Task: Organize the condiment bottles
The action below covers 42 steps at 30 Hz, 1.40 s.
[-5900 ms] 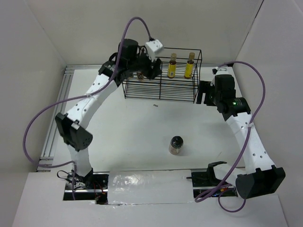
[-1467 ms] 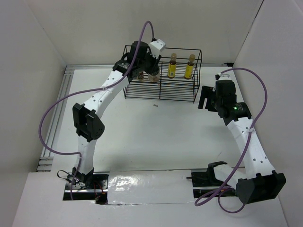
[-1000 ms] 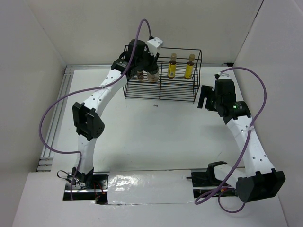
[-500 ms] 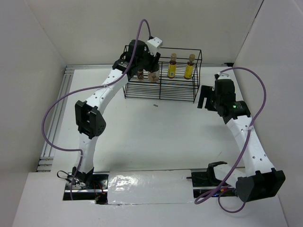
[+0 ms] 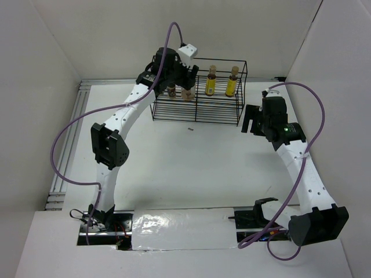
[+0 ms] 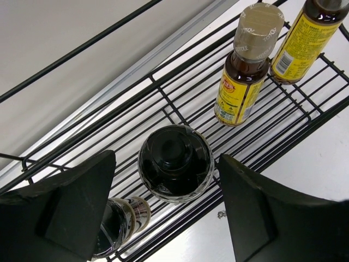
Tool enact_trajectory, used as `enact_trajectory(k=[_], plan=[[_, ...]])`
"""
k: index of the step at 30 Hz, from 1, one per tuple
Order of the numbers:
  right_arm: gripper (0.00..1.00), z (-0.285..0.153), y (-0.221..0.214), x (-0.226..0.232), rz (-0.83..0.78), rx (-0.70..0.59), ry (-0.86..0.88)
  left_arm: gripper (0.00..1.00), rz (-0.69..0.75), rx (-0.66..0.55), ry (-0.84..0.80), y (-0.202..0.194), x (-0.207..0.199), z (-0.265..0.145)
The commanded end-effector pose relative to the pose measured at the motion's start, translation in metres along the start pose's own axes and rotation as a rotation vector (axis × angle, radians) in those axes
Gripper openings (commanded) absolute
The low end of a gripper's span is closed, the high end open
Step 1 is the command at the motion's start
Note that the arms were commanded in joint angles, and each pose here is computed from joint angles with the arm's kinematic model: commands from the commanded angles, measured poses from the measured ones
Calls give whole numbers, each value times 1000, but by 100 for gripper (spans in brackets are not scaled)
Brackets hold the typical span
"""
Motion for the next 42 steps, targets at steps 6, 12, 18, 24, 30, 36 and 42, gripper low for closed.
enact_trajectory(k=[6,12,18,24,30,36,42], plan=[[88,-4,12,4,-13,-34,36,99,8,-201,-7,68,6,-34],[97,15,3,9,-9,32,49,99,31,-304,-48,114,1,-83],[100,36,9,-9,55,3,-51,99,72,-346,25,140,20,-152],[100,56,16,-54,168,12,-217,99,-94,-144,140,68,100,-206],[100,73,8,-106,359,37,-269,99,-478,129,201,-74,165,-244],[100,80,1,-127,455,44,-331,99,-547,236,228,-164,164,-262],[100,95,13,-129,487,100,-343,99,-603,314,223,-201,158,-259]])
Point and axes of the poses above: each gripper's point midway between its finger pads, its own z axis out along the fingers, its own x axis along the line the jaws close on, y = z × x, the point moved 4 cm from there along -z, back along the fingers
